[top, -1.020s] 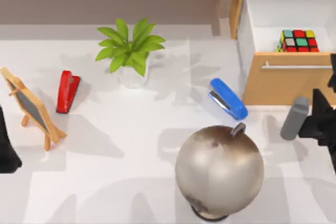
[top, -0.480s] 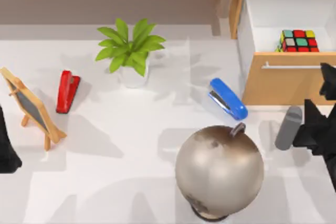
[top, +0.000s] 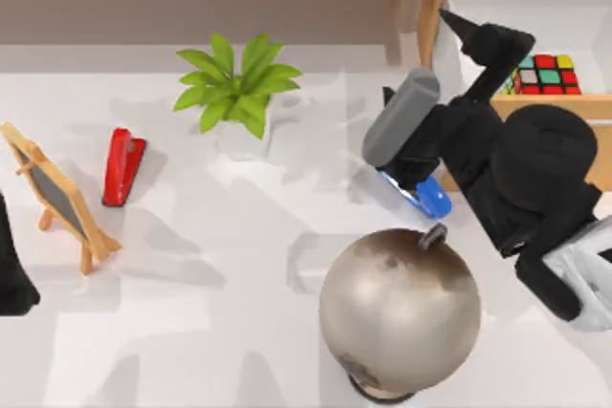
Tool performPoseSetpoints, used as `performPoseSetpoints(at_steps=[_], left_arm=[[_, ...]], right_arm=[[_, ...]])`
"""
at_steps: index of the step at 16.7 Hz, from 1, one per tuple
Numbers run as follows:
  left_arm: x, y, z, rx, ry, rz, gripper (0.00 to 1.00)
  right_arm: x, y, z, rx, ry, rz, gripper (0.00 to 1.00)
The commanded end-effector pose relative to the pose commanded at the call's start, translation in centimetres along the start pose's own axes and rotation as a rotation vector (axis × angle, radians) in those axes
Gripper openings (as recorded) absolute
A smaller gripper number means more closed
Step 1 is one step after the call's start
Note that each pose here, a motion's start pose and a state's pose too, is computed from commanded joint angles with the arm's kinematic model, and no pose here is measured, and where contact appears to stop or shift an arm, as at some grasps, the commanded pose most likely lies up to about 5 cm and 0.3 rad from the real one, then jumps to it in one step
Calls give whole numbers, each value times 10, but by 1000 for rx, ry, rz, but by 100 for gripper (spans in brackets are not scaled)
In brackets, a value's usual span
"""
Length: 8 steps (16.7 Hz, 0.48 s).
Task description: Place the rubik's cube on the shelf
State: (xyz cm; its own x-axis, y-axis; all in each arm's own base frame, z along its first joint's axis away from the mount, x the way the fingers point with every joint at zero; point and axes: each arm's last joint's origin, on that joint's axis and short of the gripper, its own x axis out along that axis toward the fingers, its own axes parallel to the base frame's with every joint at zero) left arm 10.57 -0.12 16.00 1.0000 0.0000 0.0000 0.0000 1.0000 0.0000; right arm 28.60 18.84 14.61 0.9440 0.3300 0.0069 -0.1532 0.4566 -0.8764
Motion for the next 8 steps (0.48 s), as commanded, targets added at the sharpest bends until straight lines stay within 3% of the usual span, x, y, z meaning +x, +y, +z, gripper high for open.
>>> performPoseSetpoints(at_steps=[4, 8], left_arm=[[0, 0, 0, 0, 0, 0, 100], [0, 0, 0, 0, 0, 0, 100]], right_arm=[[61, -33, 81, 306, -16, 123, 100], [98, -70, 130, 531, 171, 347, 100]])
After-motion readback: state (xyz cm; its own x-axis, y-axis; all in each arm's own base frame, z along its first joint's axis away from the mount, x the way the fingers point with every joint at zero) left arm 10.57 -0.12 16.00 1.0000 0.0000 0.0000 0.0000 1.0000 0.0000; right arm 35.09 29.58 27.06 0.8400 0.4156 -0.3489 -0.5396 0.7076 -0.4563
